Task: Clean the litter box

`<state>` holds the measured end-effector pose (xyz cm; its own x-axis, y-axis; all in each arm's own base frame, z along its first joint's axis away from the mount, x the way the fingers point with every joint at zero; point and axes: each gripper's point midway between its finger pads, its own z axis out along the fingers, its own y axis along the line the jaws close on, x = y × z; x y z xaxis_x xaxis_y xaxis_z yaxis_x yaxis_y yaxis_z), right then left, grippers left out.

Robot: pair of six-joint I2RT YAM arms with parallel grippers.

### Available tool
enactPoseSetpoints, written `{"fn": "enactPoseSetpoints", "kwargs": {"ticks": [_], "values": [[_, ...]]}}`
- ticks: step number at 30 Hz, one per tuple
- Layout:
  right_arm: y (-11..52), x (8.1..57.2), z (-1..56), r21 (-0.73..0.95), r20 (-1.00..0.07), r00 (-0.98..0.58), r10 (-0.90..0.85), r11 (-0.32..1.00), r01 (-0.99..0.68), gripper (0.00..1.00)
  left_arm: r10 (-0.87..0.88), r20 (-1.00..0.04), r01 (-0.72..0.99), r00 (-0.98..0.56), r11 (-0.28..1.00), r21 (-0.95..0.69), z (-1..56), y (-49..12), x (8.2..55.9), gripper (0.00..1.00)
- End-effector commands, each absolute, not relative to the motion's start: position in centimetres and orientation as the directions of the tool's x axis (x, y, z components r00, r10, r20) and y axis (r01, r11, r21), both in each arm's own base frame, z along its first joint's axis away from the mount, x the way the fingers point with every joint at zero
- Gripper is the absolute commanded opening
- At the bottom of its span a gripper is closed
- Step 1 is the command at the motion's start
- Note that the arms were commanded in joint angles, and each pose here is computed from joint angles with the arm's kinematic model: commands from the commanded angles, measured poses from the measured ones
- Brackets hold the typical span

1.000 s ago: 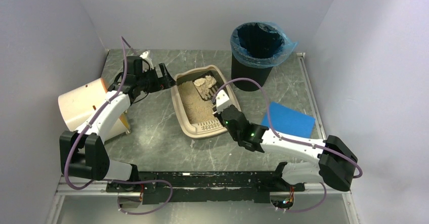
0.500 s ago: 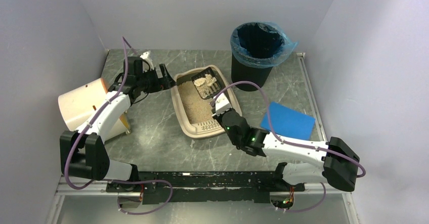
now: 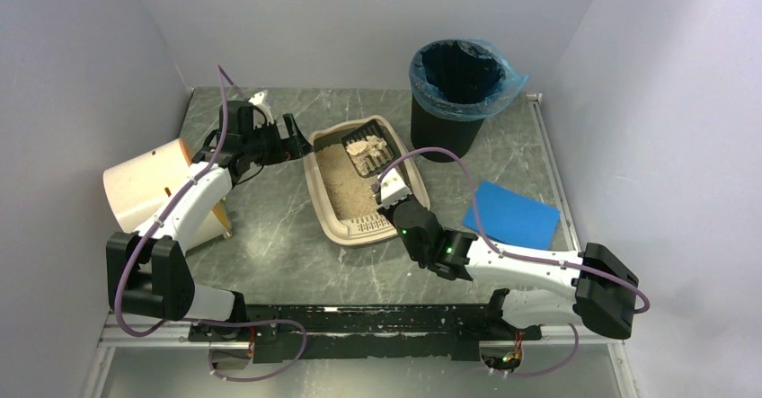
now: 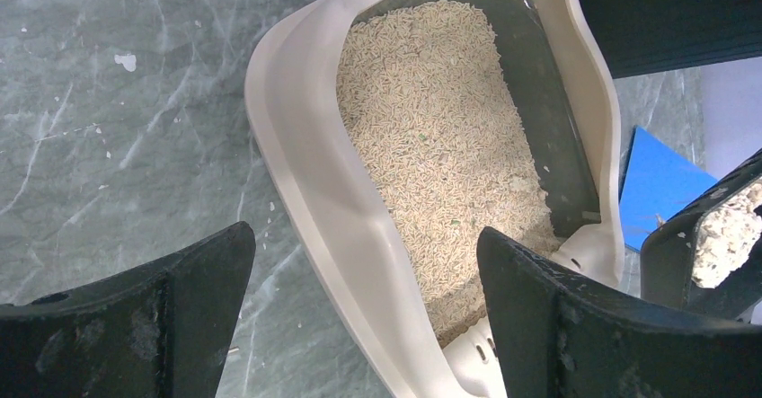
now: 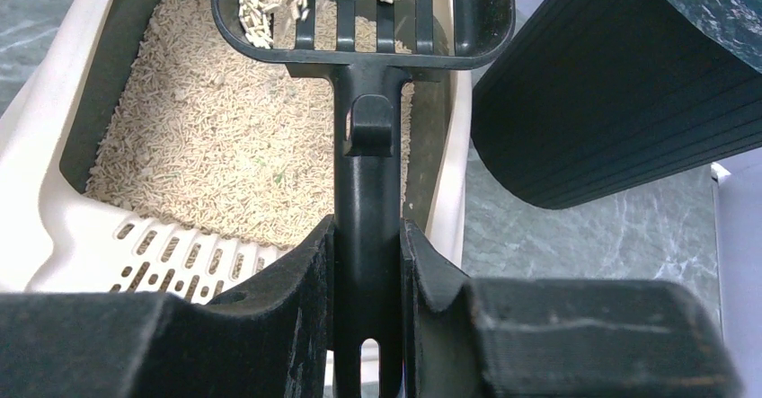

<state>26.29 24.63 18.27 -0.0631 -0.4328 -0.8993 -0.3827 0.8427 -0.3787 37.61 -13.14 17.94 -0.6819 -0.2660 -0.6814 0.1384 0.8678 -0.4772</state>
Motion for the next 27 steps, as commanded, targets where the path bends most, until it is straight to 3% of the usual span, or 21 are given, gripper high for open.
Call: {"fn": "enactPoseSetpoints", "kwargs": {"ticks": [1, 5, 9, 13, 27], "values": [[24.4, 26.4, 20.3, -0.343, -0.927, -0.03, -0.375, 0.876, -0.34, 0.0, -0.261, -0.708, 0.152, -0.656, 0.873, -0.463, 18.4, -12.7, 38.0, 0.98], [24.9, 26.4, 18.8, -0.352, -0.915, -0.063, -0.399, 0.864, -0.359, 0.0, -0.262, -0.711, 0.153, -0.653, 0.874, -0.462, 18.5, -12.7, 38.0, 0.98], [26.2, 26.1, 15.2, -0.34, -0.866, -0.211, -0.453, 0.844, -0.415, 0.0, -0.261, -0.716, 0.146, -0.648, 0.88, -0.452, 18.6, -12.5, 38.0, 0.98], [26.8, 25.7, 13.0, -0.225, -0.85, -0.339, -0.403, 0.86, -0.457, 0.0, -0.261, -0.72, 0.143, -0.644, 0.882, -0.448, 18.7, -12.3, 37.9, 0.98], [28.5, 24.3, 15.5, 0.196, -0.865, -0.486, -0.123, 0.81, -0.553, 0.0, -0.261, -0.727, 0.146, -0.635, 0.883, -0.445, 19.1, -12.2, 37.8, 0.98]]}}
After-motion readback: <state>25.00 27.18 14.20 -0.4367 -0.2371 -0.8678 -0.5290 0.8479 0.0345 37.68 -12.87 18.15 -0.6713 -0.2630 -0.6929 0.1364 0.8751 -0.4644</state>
